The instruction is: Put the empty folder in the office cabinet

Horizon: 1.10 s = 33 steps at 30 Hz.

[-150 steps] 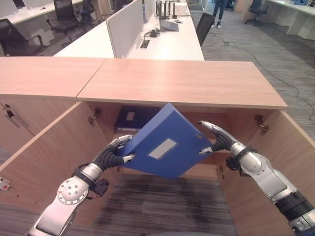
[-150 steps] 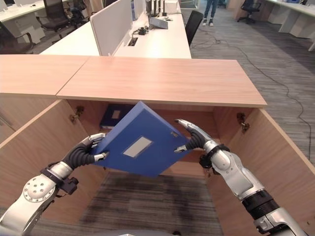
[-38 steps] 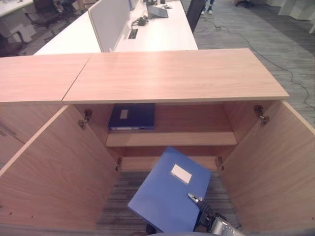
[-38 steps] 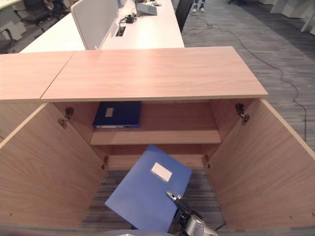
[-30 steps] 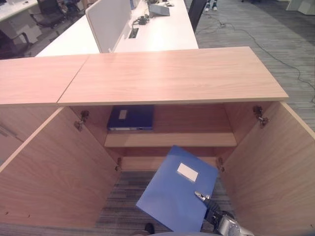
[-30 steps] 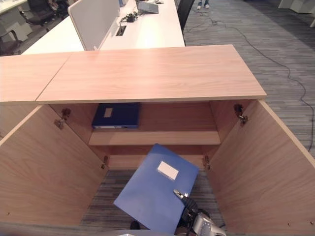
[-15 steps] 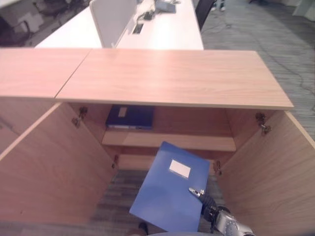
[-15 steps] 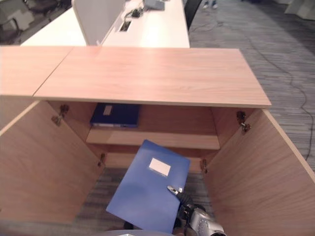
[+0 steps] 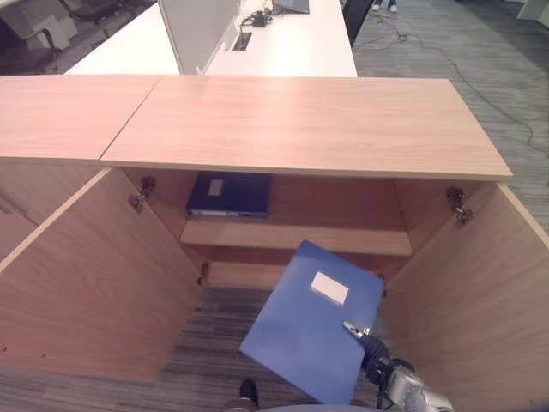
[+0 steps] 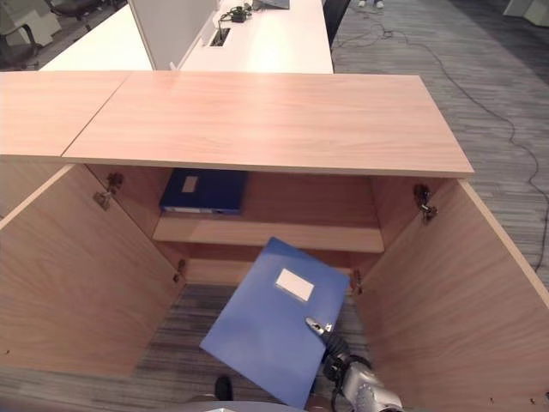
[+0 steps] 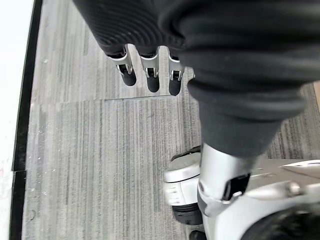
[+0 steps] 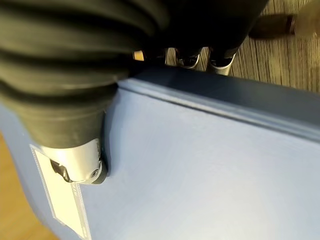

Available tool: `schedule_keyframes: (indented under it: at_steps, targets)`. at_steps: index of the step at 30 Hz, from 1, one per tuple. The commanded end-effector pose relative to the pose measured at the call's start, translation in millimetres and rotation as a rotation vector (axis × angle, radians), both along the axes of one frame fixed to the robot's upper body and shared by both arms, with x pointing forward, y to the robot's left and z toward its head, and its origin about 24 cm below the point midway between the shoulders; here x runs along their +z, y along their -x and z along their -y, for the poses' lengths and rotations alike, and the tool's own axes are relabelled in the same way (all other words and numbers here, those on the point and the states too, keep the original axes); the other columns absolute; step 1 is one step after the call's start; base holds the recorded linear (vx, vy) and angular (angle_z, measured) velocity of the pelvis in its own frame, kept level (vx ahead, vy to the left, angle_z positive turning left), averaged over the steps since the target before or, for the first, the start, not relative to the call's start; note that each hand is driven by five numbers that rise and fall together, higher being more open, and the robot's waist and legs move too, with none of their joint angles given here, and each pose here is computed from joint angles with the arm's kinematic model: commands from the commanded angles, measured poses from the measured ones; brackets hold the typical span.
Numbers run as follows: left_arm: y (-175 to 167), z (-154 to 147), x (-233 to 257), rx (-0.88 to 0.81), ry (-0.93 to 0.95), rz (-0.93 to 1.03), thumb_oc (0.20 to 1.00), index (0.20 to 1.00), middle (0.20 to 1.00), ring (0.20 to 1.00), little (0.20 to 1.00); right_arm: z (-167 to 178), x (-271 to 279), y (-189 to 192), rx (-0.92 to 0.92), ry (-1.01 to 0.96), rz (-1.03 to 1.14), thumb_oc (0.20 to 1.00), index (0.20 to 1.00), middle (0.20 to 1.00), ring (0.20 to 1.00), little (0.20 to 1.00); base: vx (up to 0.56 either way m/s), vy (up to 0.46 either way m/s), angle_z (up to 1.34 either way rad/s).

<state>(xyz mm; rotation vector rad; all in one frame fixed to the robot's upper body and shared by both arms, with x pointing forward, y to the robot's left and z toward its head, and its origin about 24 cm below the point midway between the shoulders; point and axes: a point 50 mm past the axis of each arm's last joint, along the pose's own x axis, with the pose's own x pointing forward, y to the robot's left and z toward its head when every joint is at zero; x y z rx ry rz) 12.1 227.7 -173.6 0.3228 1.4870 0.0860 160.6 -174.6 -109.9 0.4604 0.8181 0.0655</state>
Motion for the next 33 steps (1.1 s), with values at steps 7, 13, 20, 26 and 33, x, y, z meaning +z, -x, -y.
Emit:
schedule_keyframes:
  at_steps: [7,13,20,26,33]
  targets:
    - [12,5,-1,-0.077,0.006,-0.035,1.0,1.0,1.0,1.0,1.0,2,107,-92,-0.003,-0.041,0.586,0.2,0.2,0.2,0.2,0.2,0.02,0.023,0.01]
    - [-11,0,1,-0.097,-0.017,0.03,1.0,1.0,1.0,1.0,1.0,12,220,-149,-0.074,0.039,1.038,0.2,0.2,0.2,0.2,0.2,-0.18,-0.006,-0.03]
    - [-18,-6,3,-0.048,-0.041,0.07,1.0,1.0,1.0,1.0,1.0,34,287,-183,-0.285,0.095,1.203,0.2,0.2,0.2,0.2,0.2,-0.11,0.063,-0.16]
    - [-7,3,2,-0.018,0.004,0.09,1.0,1.0,1.0,1.0,1.0,70,317,-199,-0.478,0.144,1.188,0.2,0.2,0.2,0.2,0.2,-0.07,0.043,-0.06]
    - [-4,9,2,-0.021,-0.004,0.099,1.0,1.0,1.0,1.0,1.0,97,343,-202,-0.756,-0.104,1.219,0.2,0.2,0.2,0.2,0.2,-0.02,-0.031,0.14]
